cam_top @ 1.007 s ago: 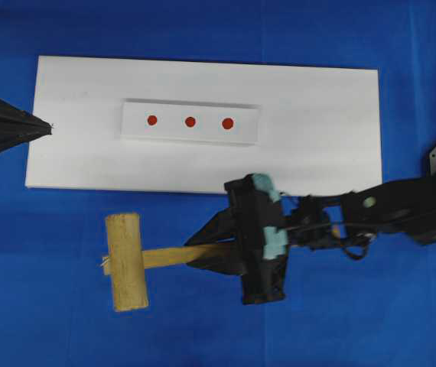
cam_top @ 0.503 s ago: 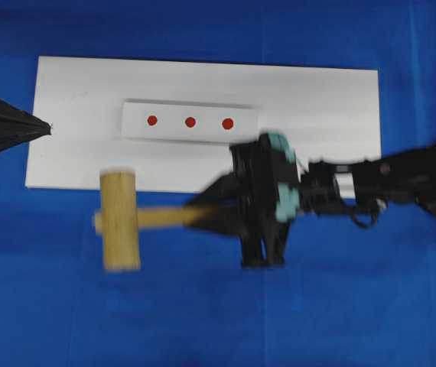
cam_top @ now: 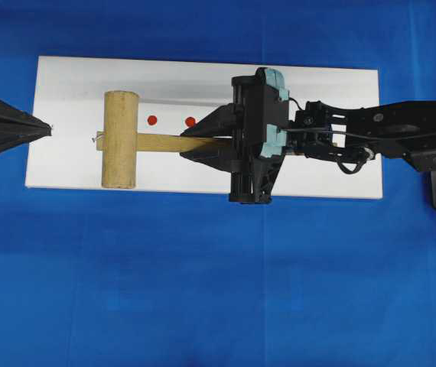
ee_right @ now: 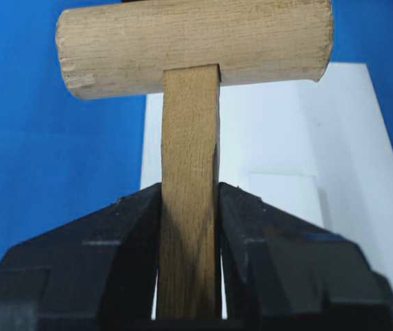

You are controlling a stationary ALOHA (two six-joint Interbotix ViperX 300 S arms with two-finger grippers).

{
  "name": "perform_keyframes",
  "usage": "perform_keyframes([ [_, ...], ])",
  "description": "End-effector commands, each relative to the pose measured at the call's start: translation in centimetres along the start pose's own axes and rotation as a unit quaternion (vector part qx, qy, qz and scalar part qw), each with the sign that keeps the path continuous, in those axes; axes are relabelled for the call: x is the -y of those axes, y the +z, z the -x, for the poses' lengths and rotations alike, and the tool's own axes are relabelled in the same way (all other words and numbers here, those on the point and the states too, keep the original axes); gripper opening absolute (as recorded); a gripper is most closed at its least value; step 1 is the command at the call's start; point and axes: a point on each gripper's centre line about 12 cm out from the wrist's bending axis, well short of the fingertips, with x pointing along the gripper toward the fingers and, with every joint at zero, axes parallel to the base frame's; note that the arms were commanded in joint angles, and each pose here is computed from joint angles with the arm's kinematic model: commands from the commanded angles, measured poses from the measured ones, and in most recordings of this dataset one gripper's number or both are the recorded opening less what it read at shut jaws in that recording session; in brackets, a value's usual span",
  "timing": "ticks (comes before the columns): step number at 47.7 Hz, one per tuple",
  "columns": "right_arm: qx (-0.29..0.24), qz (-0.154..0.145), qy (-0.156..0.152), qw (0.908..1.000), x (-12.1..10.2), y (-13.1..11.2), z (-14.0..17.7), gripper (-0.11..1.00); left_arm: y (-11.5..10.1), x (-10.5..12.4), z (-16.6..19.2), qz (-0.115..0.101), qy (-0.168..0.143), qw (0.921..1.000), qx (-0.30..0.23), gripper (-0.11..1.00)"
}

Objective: Hit the mark with a hammer.
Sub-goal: 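Lift the mallet and carry it over the board toward the left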

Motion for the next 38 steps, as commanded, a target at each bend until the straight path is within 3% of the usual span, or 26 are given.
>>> perform_keyframes([
  [1,0.036,0.017,0.0,0.9992,0.0,2.2,0.9,0.1,0.6,0.1,-0.1,0.0,-0.001,1.0,0.008,0.0],
  [7,0.062,0.093,-0.005,0.9937,0.0,2.7,1.1,0.1,0.6,0.1,-0.1,0.001,-0.001,1.0,0.008,0.0],
  [13,0.101,0.19,-0.025,0.9762,0.3,3.5,1.6,0.1,0.6,0.0,0.0,0.005,0.0,0.9999,0.009,0.0],
  [24,0.12,0.364,-0.062,0.9213,0.6,4.1,2.0,0.1,0.7,0.0,0.0,0.018,-0.001,0.9998,0.014,0.0],
  [29,0.117,0.41,-0.069,0.902,0.7,4.1,2.0,0.1,0.8,0.0,0.0,0.028,-0.001,0.9995,0.015,0.0],
  [38,0.118,0.454,-0.081,0.8794,0.7,4.1,2.1,0.1,0.8,0.0,0.0,0.044,-0.001,0.9989,0.016,0.0],
])
